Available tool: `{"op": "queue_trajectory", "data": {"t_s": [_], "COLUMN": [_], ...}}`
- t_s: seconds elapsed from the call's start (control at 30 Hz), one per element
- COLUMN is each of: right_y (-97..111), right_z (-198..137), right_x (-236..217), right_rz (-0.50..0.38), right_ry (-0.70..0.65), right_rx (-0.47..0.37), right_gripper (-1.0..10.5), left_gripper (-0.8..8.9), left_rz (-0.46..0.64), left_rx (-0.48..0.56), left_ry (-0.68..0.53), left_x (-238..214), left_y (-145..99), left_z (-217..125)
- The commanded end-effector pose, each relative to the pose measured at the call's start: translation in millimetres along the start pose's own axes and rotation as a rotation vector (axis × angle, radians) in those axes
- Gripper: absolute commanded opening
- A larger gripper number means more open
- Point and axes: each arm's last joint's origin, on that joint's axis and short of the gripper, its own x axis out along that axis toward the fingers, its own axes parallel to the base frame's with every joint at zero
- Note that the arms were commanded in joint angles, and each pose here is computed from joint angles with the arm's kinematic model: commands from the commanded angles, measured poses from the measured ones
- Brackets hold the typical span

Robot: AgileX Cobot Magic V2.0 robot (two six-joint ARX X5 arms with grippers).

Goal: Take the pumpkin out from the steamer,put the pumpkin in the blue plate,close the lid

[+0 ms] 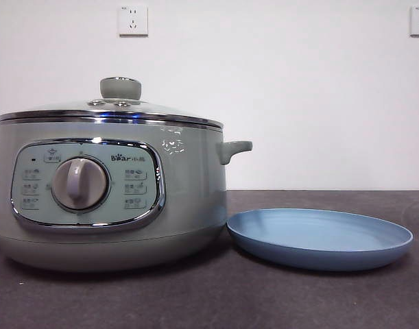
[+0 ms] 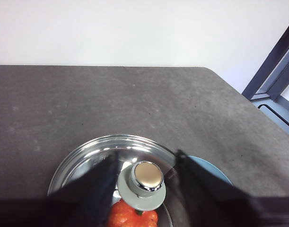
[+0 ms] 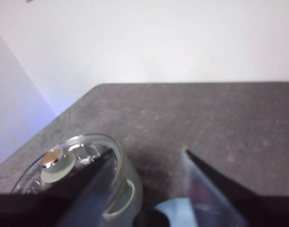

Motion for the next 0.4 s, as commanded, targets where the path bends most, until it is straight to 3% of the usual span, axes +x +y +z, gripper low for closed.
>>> {"op": "queue_trajectory", "data": {"t_s": [0.03, 0.27, 0.4], "right_y": [-1, -1, -1], "right_z": [-2, -3, -3], "right_x": [2, 2, 2], "right_rz": [0.002, 0.000, 0.000], "right_ry": [0.021, 0.034, 0.035], "right_rx": [0.012, 0.020, 0.022], "right_gripper": [5.7, 5.7, 5.7], "left_gripper": [4.67, 4.83, 4.82], "left_rz": [-0.023, -0.081, -0.009], "left_rx": [0.012, -0.001, 0.076], "left_ry": [0.022, 0.113, 0.230], "left_x": [5, 32, 56], "left_y": [0, -5, -15], "left_z": [-1, 6, 10]}}
